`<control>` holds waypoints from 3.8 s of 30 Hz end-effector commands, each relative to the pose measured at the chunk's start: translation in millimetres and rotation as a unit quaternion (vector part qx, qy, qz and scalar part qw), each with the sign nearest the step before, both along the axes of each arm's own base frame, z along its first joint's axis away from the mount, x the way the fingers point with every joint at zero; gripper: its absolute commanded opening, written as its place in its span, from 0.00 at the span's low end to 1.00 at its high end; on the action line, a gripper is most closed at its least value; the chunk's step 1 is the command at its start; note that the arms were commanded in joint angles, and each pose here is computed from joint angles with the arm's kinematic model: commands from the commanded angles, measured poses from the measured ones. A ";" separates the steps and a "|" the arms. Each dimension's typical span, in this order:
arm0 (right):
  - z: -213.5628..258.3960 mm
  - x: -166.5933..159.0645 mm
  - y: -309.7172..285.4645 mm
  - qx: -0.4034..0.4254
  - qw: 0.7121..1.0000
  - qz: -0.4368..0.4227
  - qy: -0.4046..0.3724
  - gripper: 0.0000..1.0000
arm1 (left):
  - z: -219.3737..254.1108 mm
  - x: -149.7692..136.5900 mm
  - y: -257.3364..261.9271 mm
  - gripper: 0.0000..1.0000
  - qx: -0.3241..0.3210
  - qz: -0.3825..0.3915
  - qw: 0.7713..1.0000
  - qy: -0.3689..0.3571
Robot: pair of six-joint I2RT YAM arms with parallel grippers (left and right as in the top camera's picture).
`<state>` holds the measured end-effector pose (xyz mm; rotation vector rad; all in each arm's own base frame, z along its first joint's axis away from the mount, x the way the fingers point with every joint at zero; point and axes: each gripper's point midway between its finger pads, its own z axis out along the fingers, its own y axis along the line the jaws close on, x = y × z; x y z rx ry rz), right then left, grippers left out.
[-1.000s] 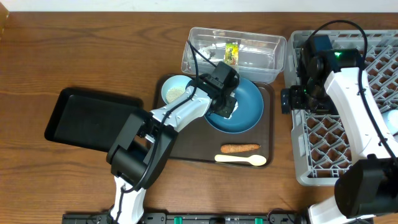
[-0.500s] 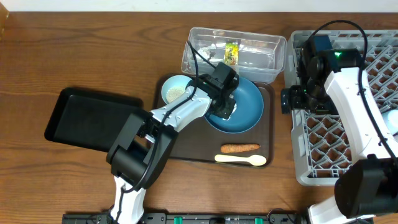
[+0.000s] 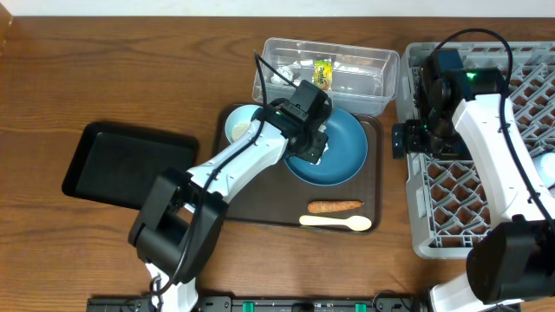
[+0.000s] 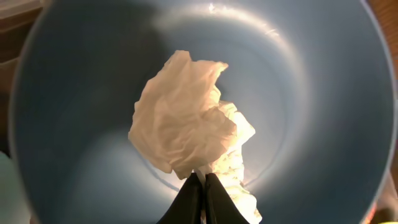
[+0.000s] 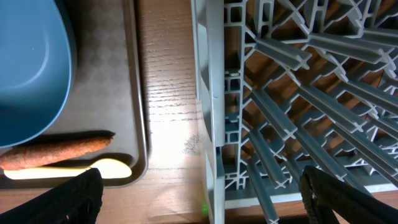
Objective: Sort waste into correct bins and load items into the dishwasher rack
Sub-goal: 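Lift the white tissue with the left gripper over the clear container, then open the left gripper to drop the tissue and retract the left arm, then reach the right gripper to the blue plate rim and grasp it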
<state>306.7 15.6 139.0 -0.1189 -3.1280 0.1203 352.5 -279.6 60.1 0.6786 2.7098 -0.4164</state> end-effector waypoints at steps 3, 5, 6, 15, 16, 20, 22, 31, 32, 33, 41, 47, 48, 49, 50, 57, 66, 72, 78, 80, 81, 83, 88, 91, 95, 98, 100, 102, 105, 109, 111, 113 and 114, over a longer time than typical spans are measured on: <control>4.9 1.2 0.9 0.003 1.000 -0.002 -0.008 0.99 | 34.3 14.9 7.1 0.06 -0.023 0.016 0.999 -0.030; 4.9 1.1 1.0 0.003 1.000 0.003 -0.007 0.99 | 46.2 22.9 12.4 0.06 -0.031 0.026 0.998 -0.041; 4.9 1.1 0.9 0.003 1.000 0.004 -0.007 0.99 | 51.4 26.4 14.6 0.06 -0.034 0.030 0.998 -0.047; 5.0 -3.3 0.5 0.003 1.000 0.018 0.003 0.99 | 105.0 87.0 31.9 0.06 -0.088 0.072 0.983 -0.147; 5.0 -3.3 0.5 0.003 1.000 0.018 0.003 0.99 | 110.2 94.0 32.8 0.06 -0.095 0.075 0.980 -0.161; 5.0 -3.1 0.6 0.003 1.000 0.018 0.003 0.99 | 130.3 121.1 32.6 0.06 -0.124 0.087 0.964 -0.217; 5.0 -3.2 0.8 0.003 1.000 0.018 0.003 0.99 | 132.4 132.1 34.3 0.06 -0.122 0.097 0.958 -0.239; 4.7 -3.3 6.4 0.020 1.000 0.018 0.003 0.99 | 109.3 162.6 41.7 0.54 -0.105 0.152 0.946 -0.266; 4.7 -3.4 6.4 0.020 1.000 0.018 0.003 0.99 | 106.9 163.1 41.7 0.56 -0.104 0.152 0.947 -0.265; 4.7 -3.5 6.4 0.020 1.000 0.018 0.004 0.99 | 106.9 163.0 41.5 0.56 -0.104 0.152 0.947 -0.265; 4.7 -3.5 6.4 0.020 0.999 0.027 0.004 0.99 | 116.2 152.2 46.6 0.57 -0.097 0.152 0.950 -0.255; 4.7 -2.1 6.6 0.020 0.999 0.027 0.001 0.99 | 128.2 105.2 83.7 0.59 -0.049 0.163 0.968 -0.186; 4.6 -1.7 6.6 0.020 0.999 0.027 0.001 0.99 | 128.3 94.4 92.9 0.62 -0.037 0.167 0.971 -0.169; 4.6 -1.0 6.8 0.021 0.999 0.027 -0.001 0.99 | 128.0 84.9 101.4 0.63 -0.026 0.171 0.973 -0.154; 4.6 -0.2 7.8 0.023 0.999 0.027 -0.003 0.99 | 128.0 73.4 111.6 0.63 -0.014 0.175 0.975 -0.136; 7.3 9.5 46.2 0.125 0.990 0.060 -0.024 0.99 | 130.8 5.6 188.0 0.61 0.051 0.233 0.971 -0.027; 11.0 38.6 101.9 0.133 0.980 0.114 -0.098 0.99 | 135.9 -38.8 287.0 0.63 0.072 0.379 0.921 0.053; -1.7 50.0 116.7 0.080 0.987 0.076 -0.119 0.99 | 133.3 -51.7 324.6 0.63 0.056 0.479 0.872 0.086; -26.7 54.5 118.9 0.057 0.992 0.044 -0.100 0.91 | 133.2 -52.6 327.9 0.64 0.055 0.484 0.869 0.087; -38.3 54.0 118.8 0.052 0.994 0.033 -0.085 0.91 | 133.2 -52.6 327.7 0.64 0.055 0.483 0.869 0.087; -43.8 53.6 118.7 0.050 0.995 0.032 -0.077 0.89 | 133.2 -52.6 327.8 0.64 0.055 0.483 0.869 0.087; -54.9 52.1 117.9 0.044 0.997 0.029 -0.062 0.85 | 133.2 -52.6 327.8 0.64 0.055 0.483 0.869 0.087; -84.6 44.4 114.3 0.025 0.999 0.028 -0.014 0.79 | 133.3 -52.5 327.8 0.64 0.055 0.483 0.869 0.086; -106.3 38.0 109.1 0.005 1.000 0.021 0.019 0.78 | 133.2 -52.6 327.8 0.65 0.055 0.483 0.869 0.087; -126.0 32.1 106.7 -0.005 0.999 0.019 0.048 0.67 | 133.2 -52.6 327.7 0.65 0.055 0.483 0.869 0.087; -133.8 29.2 105.6 -0.009 0.998 0.017 0.060 0.37 | 133.2 -52.6 327.6 0.65 0.054 0.485 0.869 0.087; -133.8 28.7 105.2 -0.010 0.998 0.016 0.061 0.19 | 133.3 -52.4 326.7 0.65 0.052 0.484 0.869 0.088; -132.7 29.6 105.1 -0.010 0.998 0.015 0.058 0.06 | 133.3 -52.2 325.2 0.65 0.048 0.483 0.870 0.089; -132.5 30.8 103.0 -0.009 0.998 0.010 0.057 0.01 | 133.3 -52.1 324.6 0.65 0.046 0.482 0.870 0.090; -130.3 32.9 97.8 -0.008 0.998 0.003 0.055 0.01 | 133.3 -52.0 324.6 0.65 0.046 0.482 0.870 0.090; -124.2 34.5 96.2 -0.005 0.999 0.002 0.049 0.02 | 133.3 -52.1 324.6 0.65 0.046 0.482 0.870 0.090; -113.2 37.4 96.1 0.001 0.999 0.008 0.035 0.01 | 133.3 -52.0 324.6 0.65 0.046 0.482 0.870 0.090; -106.8 39.1 96.1 0.004 1.000 0.012 0.026 0.01 | 133.3 -52.0 324.6 0.65 0.046 0.482 0.870 0.090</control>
